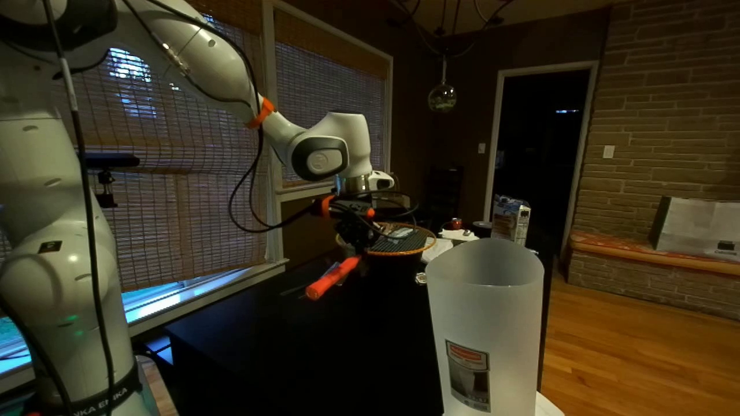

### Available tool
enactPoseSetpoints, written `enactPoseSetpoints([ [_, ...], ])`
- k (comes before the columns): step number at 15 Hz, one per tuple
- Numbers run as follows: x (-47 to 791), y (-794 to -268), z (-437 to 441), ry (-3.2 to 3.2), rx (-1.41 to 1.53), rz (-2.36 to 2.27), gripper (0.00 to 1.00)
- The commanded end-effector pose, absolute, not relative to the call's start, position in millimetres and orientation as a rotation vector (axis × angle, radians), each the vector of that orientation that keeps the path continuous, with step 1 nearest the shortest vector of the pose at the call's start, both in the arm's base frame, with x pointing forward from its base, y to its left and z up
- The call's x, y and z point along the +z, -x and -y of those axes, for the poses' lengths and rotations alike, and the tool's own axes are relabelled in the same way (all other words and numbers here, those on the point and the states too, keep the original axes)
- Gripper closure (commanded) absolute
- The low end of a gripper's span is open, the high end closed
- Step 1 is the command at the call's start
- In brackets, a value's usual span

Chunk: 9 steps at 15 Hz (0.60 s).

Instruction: Use the tennis racket to move the object

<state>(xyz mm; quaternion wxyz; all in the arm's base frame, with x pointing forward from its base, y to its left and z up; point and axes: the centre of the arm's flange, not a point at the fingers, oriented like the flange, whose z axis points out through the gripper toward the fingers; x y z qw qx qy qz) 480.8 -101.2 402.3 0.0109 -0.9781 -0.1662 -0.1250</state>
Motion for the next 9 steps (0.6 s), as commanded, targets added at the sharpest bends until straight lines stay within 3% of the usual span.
enactPoseSetpoints([
  [1,416,-480,105,3.069,-0.375,0.487,0.97],
  [9,415,-468,123,3.066,-0.358,0.416,0.97],
])
